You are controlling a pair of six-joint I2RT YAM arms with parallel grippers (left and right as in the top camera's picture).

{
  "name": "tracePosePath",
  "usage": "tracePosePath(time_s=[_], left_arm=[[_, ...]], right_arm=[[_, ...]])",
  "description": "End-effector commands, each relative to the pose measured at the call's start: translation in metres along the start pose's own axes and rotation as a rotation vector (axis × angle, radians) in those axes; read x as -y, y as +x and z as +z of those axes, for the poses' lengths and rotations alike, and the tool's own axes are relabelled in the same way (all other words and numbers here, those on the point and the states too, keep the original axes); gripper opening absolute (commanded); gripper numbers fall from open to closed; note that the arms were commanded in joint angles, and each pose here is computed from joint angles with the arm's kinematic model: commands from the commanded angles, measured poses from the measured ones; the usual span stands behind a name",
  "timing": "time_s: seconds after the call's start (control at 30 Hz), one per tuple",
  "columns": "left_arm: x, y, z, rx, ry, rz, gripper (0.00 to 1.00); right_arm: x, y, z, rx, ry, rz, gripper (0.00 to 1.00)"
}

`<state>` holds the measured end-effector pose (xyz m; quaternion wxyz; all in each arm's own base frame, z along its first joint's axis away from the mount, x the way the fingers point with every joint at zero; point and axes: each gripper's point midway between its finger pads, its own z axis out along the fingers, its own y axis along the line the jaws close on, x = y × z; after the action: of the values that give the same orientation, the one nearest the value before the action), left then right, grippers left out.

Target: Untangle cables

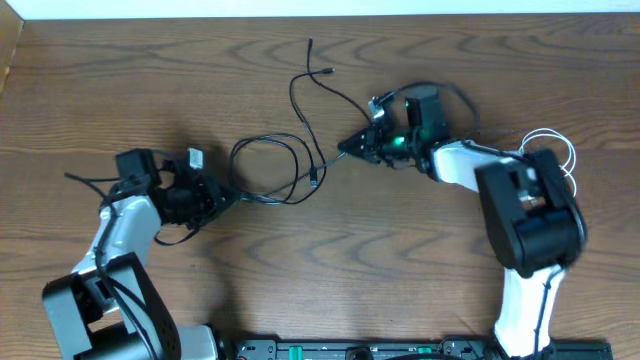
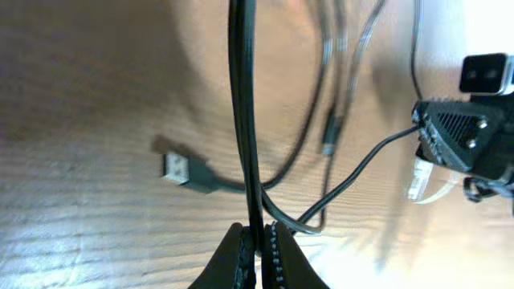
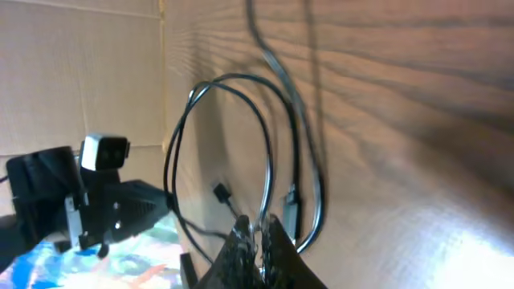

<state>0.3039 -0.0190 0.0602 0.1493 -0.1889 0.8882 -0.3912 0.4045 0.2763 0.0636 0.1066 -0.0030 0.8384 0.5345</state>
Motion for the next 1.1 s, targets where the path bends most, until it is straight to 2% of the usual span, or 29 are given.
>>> tracePosePath(time_s=[0.0,0.2,0.27,0.37,0.47,0.6,0.77,0.87,0.97,1.07], left_arm=[[0.003,-0.007,-0.011,0.034,0.076,0.024,0.07],[-0.012,-0.011,-0.017,0.062,0.024,-0.011,0.08],[-0.014,-0.011,-0.017,0.060,0.011,-0.028,0.13],[-0.014,-0.011,-0.017,0.059,0.011,-0.028,0.15],[-0.013,-0.010,-0.016,0.055,0.010,-0.025,0.26],[-0.012,-0.006,-0.009,0.032,-0.016,-0.021,0.34],[-0.016,0.001,0.003,0.006,-0.111,-0.065,0.35],[-0.010,0.003,0.010,-0.008,-0.110,-0.068,0.35],[-0.004,0.003,0.015,-0.009,-0.103,-0.074,0.41],[0.000,-0.001,0.018,0.007,-0.095,-0.119,0.42]], right_arm=[[-0.010,-0.027,-0.027,0.130,0.111,-0.151,0.01],[-0.027,-0.032,-0.053,0.187,0.221,-0.249,0.01],[-0.036,-0.031,-0.055,0.189,0.214,-0.270,0.01],[-0.042,-0.028,-0.053,0.183,0.204,-0.282,0.01],[-0.047,-0.024,-0.049,0.171,0.191,-0.294,0.01],[-0.079,-0.014,-0.041,0.121,0.041,-0.371,0.01],[-0.125,-0.004,-0.034,0.085,-0.148,-0.458,0.01],[-0.141,0.004,-0.026,0.075,-0.193,-0.482,0.01],[-0.157,0.017,-0.015,0.057,-0.232,-0.528,0.01],[-0.169,0.030,-0.006,0.036,-0.262,-0.577,0.01]])
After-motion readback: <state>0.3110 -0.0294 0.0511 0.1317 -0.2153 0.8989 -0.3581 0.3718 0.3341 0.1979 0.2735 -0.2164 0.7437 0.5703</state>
